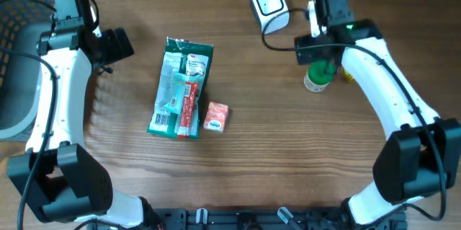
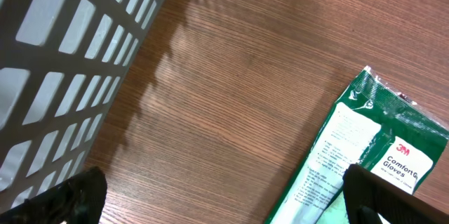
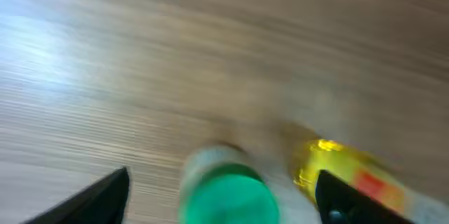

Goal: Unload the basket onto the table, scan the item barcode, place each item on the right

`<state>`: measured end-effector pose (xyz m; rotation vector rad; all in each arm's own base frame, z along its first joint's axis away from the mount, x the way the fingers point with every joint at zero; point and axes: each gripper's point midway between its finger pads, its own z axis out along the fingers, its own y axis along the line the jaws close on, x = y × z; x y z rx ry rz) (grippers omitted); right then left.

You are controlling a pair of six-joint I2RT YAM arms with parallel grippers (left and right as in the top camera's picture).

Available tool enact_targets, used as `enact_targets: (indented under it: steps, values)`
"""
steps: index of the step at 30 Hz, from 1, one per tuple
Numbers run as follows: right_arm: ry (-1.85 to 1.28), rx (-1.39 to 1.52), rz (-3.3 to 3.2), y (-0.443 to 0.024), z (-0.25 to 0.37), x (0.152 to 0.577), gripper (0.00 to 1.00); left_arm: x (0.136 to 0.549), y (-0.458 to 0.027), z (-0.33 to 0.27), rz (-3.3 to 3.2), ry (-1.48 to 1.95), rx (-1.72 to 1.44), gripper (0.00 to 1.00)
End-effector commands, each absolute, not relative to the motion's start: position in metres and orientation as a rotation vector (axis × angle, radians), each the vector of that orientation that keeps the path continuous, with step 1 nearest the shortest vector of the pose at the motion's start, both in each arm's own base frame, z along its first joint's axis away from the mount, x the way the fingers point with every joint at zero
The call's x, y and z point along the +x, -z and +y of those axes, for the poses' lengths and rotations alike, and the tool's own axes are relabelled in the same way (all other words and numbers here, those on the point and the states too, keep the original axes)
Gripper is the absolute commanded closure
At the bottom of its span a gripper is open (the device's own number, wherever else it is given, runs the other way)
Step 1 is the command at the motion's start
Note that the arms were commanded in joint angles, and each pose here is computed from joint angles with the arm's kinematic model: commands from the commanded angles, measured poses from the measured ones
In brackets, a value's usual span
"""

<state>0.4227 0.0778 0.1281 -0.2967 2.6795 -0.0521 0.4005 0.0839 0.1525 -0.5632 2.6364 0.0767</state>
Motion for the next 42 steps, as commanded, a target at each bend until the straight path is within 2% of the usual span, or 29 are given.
enact_targets:
  steps: [1,3,10,15,25,27,30,33,36,37,39,41,42]
  values:
    - [-0.45,-0.289,2.672,-0.143,0.141,0.409,0.41,0.403,-0.156,0.084,2.624,-0.066,-0.567,0.0]
    - [-0.416,-0.242,2.702,-0.134,0.14,0.409,0.49,0.402,-0.156,0.085,2.624,-0.066,-0.567,0.0]
    - [-0.16,-0.194,2.785,-0.088,0.114,0.415,0.52,0.403,-0.156,0.084,2.624,-0.066,-0.567,0.0]
    - [0.037,-0.061,2.865,-0.07,0.087,0.405,0.53,0.403,-0.156,0.084,2.624,-0.066,-0.567,0.0]
    - [0.393,-0.071,2.962,-0.07,0.044,0.373,0.51,0.403,-0.156,0.084,2.624,-0.066,-0.567,0.0]
    - [0.292,-0.074,2.975,-0.072,0.056,0.375,0.51,0.403,-0.156,0.084,2.624,-0.066,-0.567,0.0]
    - [-0.148,-0.015,3.033,-0.075,0.11,0.367,0.51,0.403,-0.156,0.084,2.624,-0.066,-0.567,0.0]
    - [-0.575,-0.083,3.053,-0.085,0.168,0.35,0.51,0.403,-0.156,0.084,2.624,-0.066,-0.567,0.0]
    - [-0.879,-0.197,2.992,-0.101,0.22,0.34,0.33,0.403,-0.156,0.084,2.624,-0.066,-0.567,0.0]
    - [-0.955,-0.186,2.983,-0.105,0.234,0.337,0.01,0.403,-0.156,0.084,2.624,-0.066,-0.567,0.0]
    - [-1.001,-0.109,3.004,-0.108,0.253,0.329,0.0,0.403,-0.156,0.084,2.624,-0.066,-0.567,0.0]
    - [-1.007,-0.169,2.99,-0.109,0.267,0.324,0.0,0.403,-0.156,0.084,2.624,-0.066,-0.567,0.0]
    - [-0.999,-0.19,2.991,-0.109,0.271,0.321,0.05,0.403,-0.156,0.084,2.624,-0.066,-0.567,0.0]
